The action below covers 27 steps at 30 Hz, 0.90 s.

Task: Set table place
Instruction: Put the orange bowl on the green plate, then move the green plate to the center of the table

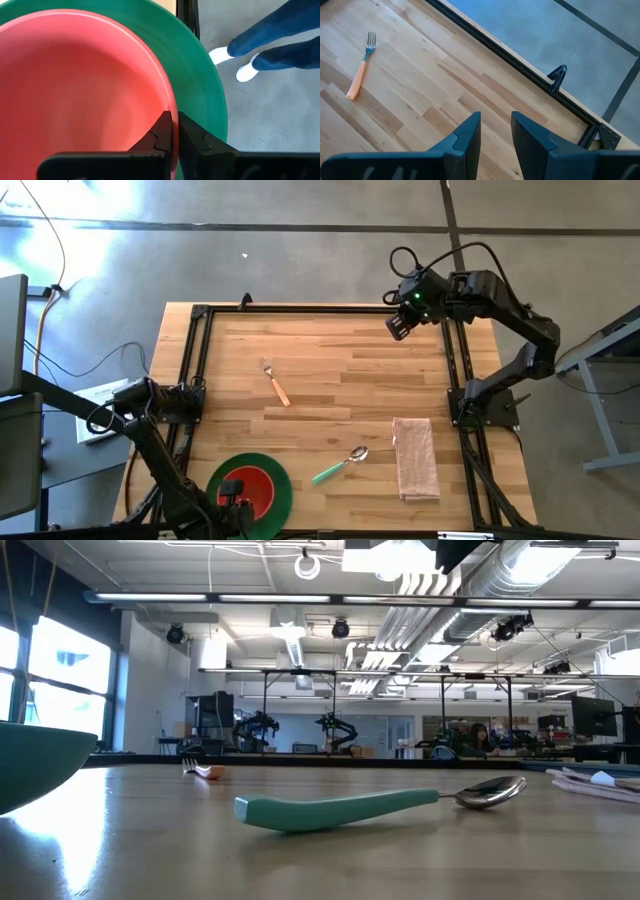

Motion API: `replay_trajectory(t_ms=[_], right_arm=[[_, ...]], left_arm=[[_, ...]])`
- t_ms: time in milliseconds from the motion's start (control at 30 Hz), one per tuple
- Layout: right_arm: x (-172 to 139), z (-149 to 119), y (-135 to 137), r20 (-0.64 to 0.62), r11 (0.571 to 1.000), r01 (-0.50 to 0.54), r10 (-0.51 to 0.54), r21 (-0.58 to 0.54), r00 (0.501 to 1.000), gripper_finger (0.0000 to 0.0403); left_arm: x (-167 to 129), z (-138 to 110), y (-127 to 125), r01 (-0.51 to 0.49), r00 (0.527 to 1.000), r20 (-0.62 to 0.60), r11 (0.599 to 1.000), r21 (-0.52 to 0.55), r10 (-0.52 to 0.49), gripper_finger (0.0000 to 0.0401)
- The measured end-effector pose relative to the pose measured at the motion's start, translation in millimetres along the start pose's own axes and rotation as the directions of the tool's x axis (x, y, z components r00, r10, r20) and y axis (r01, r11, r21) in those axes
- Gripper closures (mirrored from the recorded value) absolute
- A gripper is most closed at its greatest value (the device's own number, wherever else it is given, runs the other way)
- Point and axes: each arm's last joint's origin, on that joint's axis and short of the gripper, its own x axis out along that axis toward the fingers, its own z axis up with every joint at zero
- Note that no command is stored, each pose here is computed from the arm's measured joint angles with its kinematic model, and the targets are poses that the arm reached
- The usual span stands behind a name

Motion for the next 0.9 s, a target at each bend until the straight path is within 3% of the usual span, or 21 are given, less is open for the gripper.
replay_trajectory(t_ms=[233,667,833,900], right_arm=[[0.0,0.0,0.0,0.000,1.000,0.000,0.000,0.000,1.000,0.0304],[0.0,-0.4,0.8,-0.014,1.000,-0.029,0.029,-0.011,0.999,0.0304],[0.0,-0.4,0.8,-0.014,1.000,-0.029,0.029,-0.011,0.999,0.0304],[-0.1,-0.1,0.9,-0.011,0.999,-0.030,0.030,-0.010,0.999,0.0304]], left_arm=[[0.2,-1.0,-0.5,0.017,0.999,-0.030,1.000,-0.008,-0.018,0.0387],[-1.1,-1.8,-1.4,0.047,0.995,-0.085,0.998,-0.030,-0.049,0.0284],[-27.7,9.2,-5.6,0.062,0.995,-0.082,0.998,-0.002,-0.062,0.0254],[-46.0,15.8,-3.6,0.024,0.998,-0.063,1.000,0.018,-0.023,0.0248]])
